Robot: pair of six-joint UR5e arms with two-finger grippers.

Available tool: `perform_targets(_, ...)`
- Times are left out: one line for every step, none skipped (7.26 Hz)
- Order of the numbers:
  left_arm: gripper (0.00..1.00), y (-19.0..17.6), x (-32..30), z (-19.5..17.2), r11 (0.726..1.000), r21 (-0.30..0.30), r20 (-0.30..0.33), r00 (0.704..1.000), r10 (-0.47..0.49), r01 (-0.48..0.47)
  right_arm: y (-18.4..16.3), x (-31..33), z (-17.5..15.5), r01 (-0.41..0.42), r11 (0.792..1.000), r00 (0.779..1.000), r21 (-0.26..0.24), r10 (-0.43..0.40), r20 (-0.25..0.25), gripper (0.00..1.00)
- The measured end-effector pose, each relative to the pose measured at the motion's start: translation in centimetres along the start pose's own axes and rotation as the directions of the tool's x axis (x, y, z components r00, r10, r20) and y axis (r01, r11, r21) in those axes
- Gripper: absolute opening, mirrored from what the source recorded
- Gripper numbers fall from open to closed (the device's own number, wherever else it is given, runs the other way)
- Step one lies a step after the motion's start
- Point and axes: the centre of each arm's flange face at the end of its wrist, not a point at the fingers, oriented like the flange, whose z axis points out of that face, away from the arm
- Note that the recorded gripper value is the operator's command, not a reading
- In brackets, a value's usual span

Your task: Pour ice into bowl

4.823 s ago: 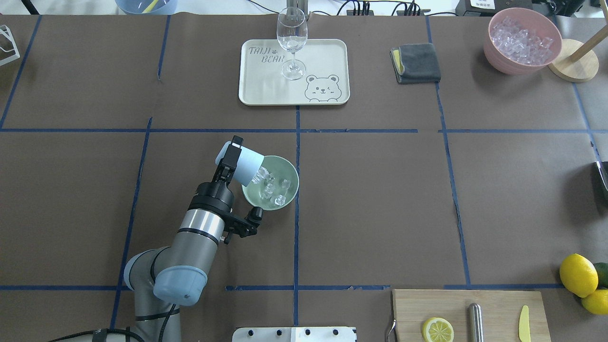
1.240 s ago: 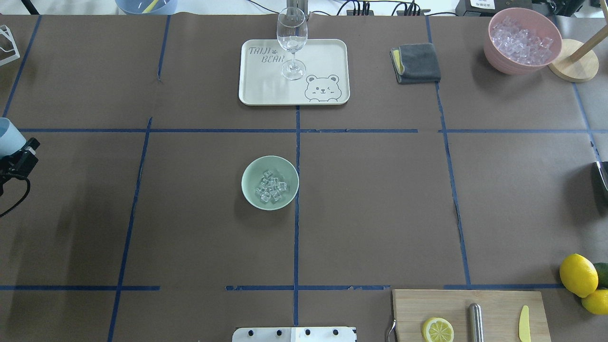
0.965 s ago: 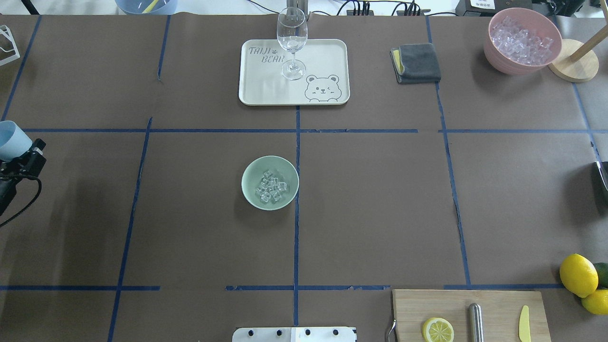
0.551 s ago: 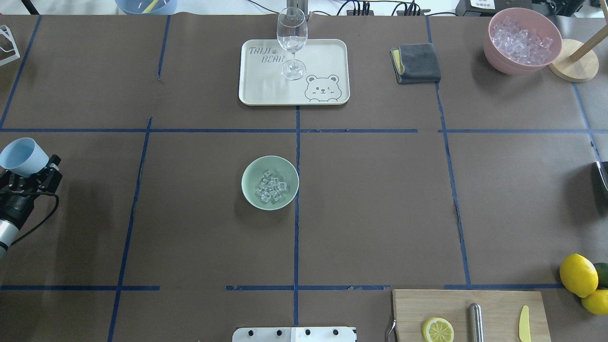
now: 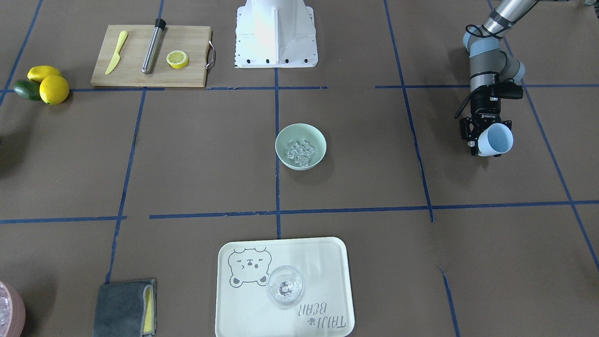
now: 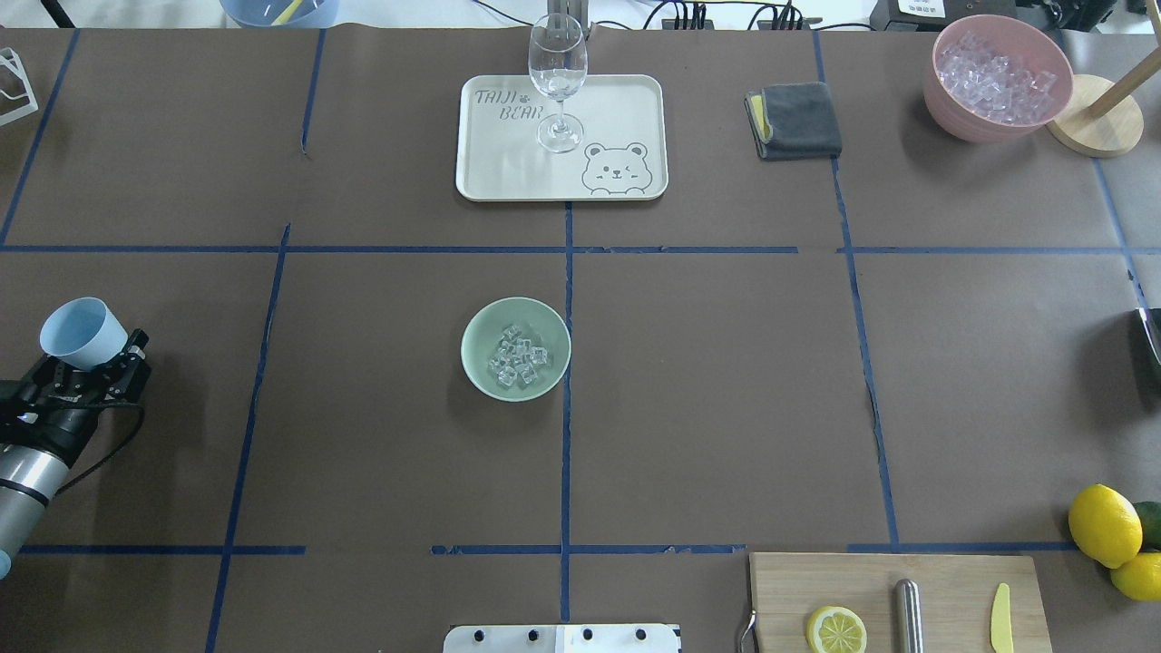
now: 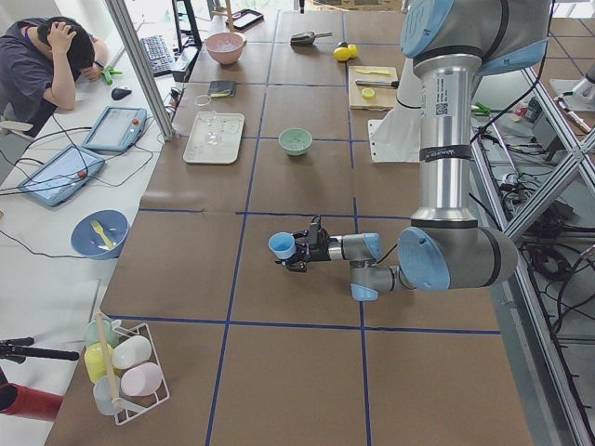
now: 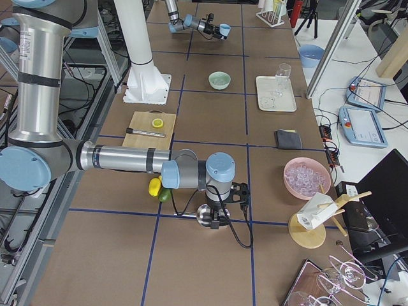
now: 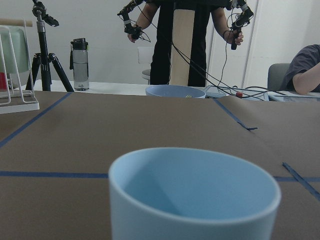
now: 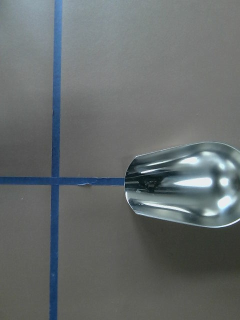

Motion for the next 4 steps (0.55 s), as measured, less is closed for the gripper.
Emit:
perform_targets(0.09, 0.20, -0.29, -0.09, 1.000, -0.003, 0.002, 1.000, 0.007, -0.007, 0.02, 0.03, 0.03, -0.001, 1.000, 1.000, -0.001, 0.001, 0.000, 1.00)
perform_targets(0.24, 0.31, -0.48, -0.13, 1.000, -0.005, 0.004, 1.000, 0.011, -0.011, 0.06, 0.06, 0.07, -0.002, 1.000, 1.000, -0.002, 0.002, 0.000, 1.00)
perform_targets(0.56, 0.36, -0.53, -0.15, 1.000, -0.005, 0.004, 1.000, 0.013, -0.013, 0.06, 0.07, 0.08, -0.002, 1.000, 1.000, -0.002, 0.002, 0.000, 1.00)
perform_targets(0.93, 0.38, -0.52, -0.16, 1.000, -0.006, 0.004, 1.000, 0.013, -0.013, 0.04, 0.11, 0.04, -0.002, 1.000, 1.000, -0.001, 0.002, 0.000, 1.00)
